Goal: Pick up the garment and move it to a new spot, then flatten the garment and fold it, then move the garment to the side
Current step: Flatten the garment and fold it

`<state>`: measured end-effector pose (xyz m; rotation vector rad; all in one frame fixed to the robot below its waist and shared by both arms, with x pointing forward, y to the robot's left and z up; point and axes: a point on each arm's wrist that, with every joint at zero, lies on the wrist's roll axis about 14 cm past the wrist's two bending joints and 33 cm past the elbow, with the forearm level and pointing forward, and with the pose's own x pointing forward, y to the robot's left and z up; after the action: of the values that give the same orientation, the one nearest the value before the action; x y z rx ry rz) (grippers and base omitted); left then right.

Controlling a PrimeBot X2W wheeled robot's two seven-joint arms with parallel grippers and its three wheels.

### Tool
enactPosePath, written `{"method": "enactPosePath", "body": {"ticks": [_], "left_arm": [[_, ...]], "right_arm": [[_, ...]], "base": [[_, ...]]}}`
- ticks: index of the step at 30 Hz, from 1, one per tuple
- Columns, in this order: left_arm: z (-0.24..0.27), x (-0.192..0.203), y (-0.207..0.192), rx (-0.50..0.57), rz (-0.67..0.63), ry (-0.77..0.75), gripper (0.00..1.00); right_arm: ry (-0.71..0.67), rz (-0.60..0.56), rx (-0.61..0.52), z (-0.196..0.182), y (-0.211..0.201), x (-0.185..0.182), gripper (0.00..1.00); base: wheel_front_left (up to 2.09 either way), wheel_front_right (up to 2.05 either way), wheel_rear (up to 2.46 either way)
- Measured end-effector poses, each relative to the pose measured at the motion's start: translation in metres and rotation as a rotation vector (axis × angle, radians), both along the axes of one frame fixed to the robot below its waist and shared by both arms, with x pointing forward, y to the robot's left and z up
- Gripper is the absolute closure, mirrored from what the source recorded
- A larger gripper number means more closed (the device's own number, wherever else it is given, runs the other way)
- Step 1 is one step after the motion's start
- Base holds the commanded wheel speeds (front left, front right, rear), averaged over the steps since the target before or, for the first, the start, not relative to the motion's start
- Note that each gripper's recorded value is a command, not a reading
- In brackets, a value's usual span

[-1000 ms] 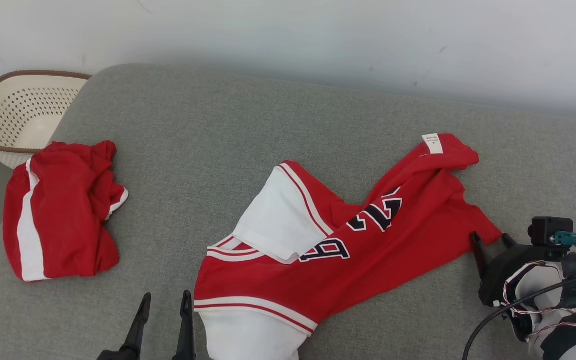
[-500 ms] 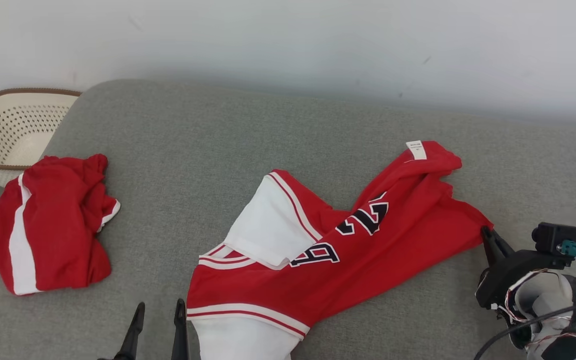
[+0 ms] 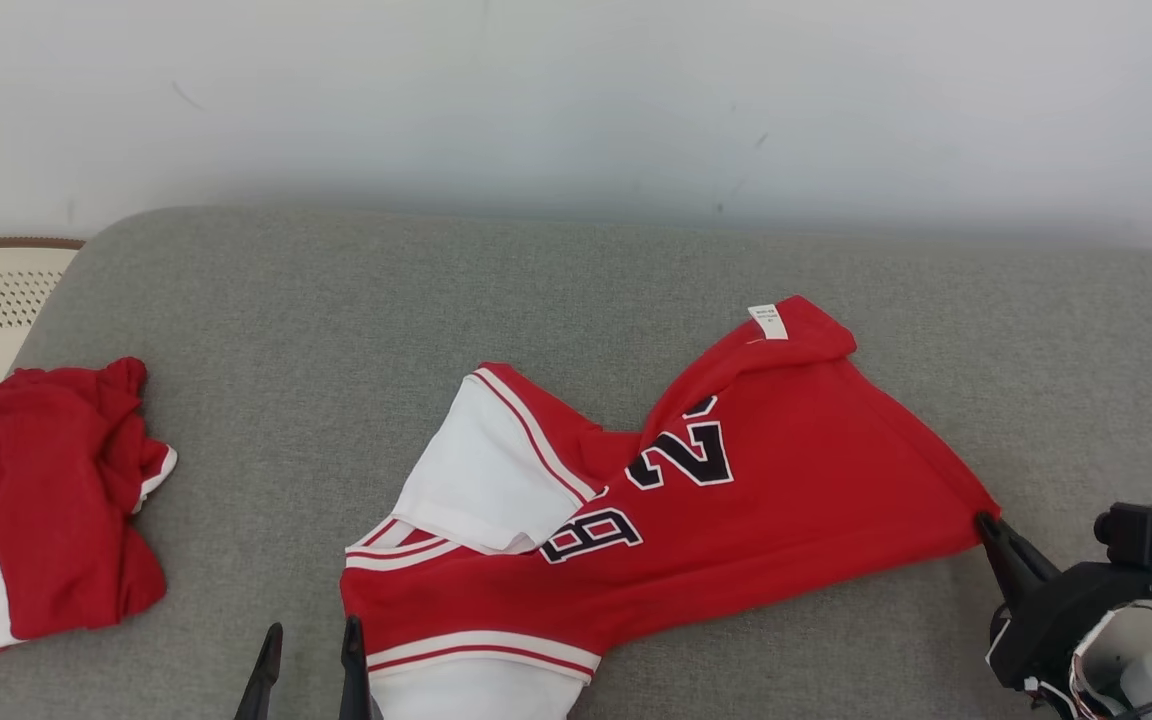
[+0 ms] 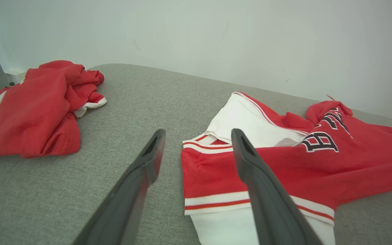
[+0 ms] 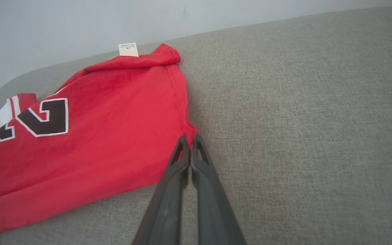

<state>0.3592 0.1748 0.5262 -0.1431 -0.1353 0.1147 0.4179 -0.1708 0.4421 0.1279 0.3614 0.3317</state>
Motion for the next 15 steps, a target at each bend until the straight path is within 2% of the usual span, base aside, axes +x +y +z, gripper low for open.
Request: {"method": "enactPosePath", "body": {"ticks": [7,11,15], "left_arm": [[-0.005,0.001,-0.003,-0.003,-0.007,0.015,0.0],[-0.006,0.001,-0.003,-0.003,-0.006,0.018,0.0],[-0.007,0.0,-0.001,-0.003,-0.003,0.02,0.0]], "right_arm": [[0.092,0.008,-0.006,-0.008,-0.007,-0.033,1.0],[0.11,-0.028,-0.035,-0.003,-0.022,-0.042,1.0],[0.13,-0.046,-0.016,-0.001,-0.015,-0.053,1.0]], "base": [[0.0,0.0,0.0],[0.0,0.0,0.0],[0.0,0.0,0.0]]}}
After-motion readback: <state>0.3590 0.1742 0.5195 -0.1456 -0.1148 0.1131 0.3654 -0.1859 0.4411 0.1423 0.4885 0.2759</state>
